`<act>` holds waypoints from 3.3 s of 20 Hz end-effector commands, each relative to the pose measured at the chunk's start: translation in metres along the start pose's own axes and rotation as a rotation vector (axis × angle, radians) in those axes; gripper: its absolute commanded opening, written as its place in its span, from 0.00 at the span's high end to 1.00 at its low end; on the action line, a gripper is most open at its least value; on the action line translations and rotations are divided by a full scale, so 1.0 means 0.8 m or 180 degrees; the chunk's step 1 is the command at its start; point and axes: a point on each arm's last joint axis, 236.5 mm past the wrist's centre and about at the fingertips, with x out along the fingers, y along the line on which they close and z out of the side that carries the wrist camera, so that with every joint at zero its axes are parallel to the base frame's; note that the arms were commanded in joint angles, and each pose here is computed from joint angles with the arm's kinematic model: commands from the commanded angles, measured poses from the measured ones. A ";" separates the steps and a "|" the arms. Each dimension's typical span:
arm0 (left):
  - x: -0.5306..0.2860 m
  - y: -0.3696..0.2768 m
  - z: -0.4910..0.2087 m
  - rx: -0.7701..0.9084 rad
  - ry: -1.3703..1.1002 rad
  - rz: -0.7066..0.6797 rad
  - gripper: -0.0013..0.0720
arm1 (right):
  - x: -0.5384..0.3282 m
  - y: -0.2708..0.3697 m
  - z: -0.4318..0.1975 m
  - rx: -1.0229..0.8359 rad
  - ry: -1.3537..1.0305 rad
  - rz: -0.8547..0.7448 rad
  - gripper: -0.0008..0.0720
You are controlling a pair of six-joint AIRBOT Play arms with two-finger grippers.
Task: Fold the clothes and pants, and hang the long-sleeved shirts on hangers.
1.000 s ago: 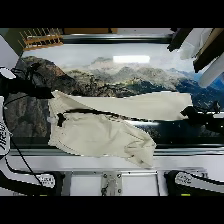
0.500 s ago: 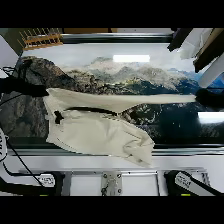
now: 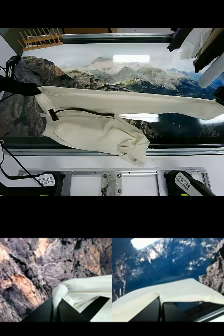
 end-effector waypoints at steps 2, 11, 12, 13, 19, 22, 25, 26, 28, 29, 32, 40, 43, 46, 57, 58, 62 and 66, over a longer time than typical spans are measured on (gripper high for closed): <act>0.046 0.020 0.024 -0.0023 -0.0156 0.0099 0.96 | 0.090 0.033 0.013 0.0018 0.0345 0.0045 0.98; 0.099 0.037 0.174 -0.0173 -0.1026 0.0357 0.10 | 0.191 0.209 0.224 0.1084 -0.0899 0.1193 0.23; 0.096 0.039 0.184 -0.0304 -0.1081 0.0341 0.05 | 0.186 0.217 0.233 0.1156 -0.0928 0.1303 0.23; 0.088 0.041 0.193 -0.0452 -0.1134 0.0332 0.05 | 0.178 0.216 0.238 0.1140 -0.0963 0.1308 0.23; 0.028 0.079 0.123 -0.1068 -0.0511 0.0168 0.05 | 0.118 0.194 0.158 -0.0558 -0.0416 0.0852 0.32; 0.024 0.096 0.024 -0.1499 -0.0057 0.0113 0.24 | 0.086 0.197 0.082 -0.0833 -0.0036 0.0877 0.32; 0.033 0.096 -0.083 -0.1985 0.0155 0.0134 0.24 | 0.061 0.202 0.008 -0.0913 0.0073 0.0929 0.32; 0.039 0.092 -0.119 -0.2143 0.0234 0.0130 0.24 | 0.056 0.204 -0.017 -0.0954 0.0121 0.0948 0.32; 0.053 0.084 -0.185 -0.2452 0.0369 0.0119 0.24 | 0.048 0.205 -0.069 -0.1043 0.0247 0.0984 0.32; 0.060 0.081 -0.210 -0.2606 0.0373 0.0124 0.24 | 0.045 0.206 -0.088 -0.1087 0.0299 0.0999 0.32; 0.076 0.076 -0.243 -0.3030 0.0219 0.0045 0.24 | 0.041 0.210 -0.125 -0.1182 0.0398 0.1045 0.32; 0.113 0.053 -0.207 -0.2795 -0.0111 -0.0009 0.24 | 0.031 0.245 -0.115 -0.0949 0.0253 0.1397 0.32; 0.123 0.039 -0.192 -0.2616 -0.0149 0.0019 0.24 | 0.031 0.245 -0.117 -0.0954 0.0270 0.1395 0.32; 0.129 0.029 -0.185 -0.2516 -0.0144 0.0015 0.24 | 0.031 0.243 -0.122 -0.0968 0.0331 0.1390 0.32; 0.054 0.094 -0.216 -0.2690 -0.0373 0.0392 0.24 | 0.031 0.238 -0.131 -0.1054 0.0420 0.1357 0.32; 0.058 0.098 -0.221 -0.2734 -0.0345 0.0387 0.24 | 0.031 0.239 -0.131 -0.1051 0.0412 0.1359 0.32; 0.099 0.092 -0.222 -0.2881 -0.0139 0.0179 0.24 | 0.031 0.239 -0.130 -0.1049 0.0409 0.1360 0.32; 0.133 0.059 -0.194 -0.2662 0.0043 -0.0022 0.24 | 0.031 0.239 -0.130 -0.1049 0.0407 0.1360 0.32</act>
